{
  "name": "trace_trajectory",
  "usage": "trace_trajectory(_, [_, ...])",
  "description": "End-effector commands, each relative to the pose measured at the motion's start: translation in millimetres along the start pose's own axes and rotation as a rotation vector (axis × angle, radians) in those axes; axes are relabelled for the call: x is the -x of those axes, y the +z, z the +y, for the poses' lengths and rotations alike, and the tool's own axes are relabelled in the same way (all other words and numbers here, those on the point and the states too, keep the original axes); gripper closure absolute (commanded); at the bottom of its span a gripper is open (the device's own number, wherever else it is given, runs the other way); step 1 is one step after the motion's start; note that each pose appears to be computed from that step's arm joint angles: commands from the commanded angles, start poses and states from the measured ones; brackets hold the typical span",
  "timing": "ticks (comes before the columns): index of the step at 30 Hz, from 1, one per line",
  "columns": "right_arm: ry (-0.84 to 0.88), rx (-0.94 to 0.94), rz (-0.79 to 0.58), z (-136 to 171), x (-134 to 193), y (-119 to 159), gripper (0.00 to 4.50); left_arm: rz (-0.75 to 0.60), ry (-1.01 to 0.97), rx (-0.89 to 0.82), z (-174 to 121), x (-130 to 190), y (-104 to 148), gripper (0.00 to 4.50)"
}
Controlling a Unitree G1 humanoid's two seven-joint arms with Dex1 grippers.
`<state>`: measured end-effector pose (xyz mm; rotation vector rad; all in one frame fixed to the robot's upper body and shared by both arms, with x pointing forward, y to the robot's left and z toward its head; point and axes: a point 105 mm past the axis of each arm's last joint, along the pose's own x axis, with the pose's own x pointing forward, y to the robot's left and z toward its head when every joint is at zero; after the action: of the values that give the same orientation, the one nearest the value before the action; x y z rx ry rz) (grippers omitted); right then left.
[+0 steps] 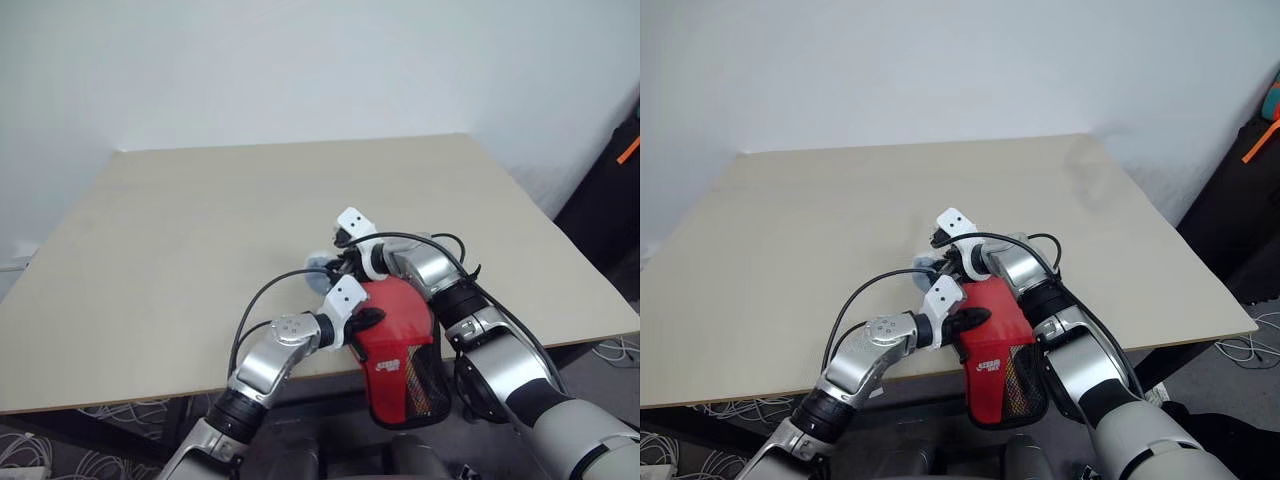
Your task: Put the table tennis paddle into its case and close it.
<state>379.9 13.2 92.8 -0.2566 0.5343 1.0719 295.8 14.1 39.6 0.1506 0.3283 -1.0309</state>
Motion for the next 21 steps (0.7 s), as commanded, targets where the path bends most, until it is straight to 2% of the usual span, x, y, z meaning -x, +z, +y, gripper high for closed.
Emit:
trace_trajectory(1, [0.013, 0.076, -0.074, 6, 3, 36, 4.49, 0.079, 0.011, -0.028, 3, -9, -14, 4.5])
trace_trajectory(12, [-0.067, 0.062, -0.111, -16, 7, 51, 4.49, 0.078, -0.042, -0.078, -4, -25, -9, 4.5])
trace_trajectory(21, [-0.095, 0.058, -0.126, -21, 5, 55, 4.49, 0.087, -0.048, -0.083, -5, -30, -11, 4.5])
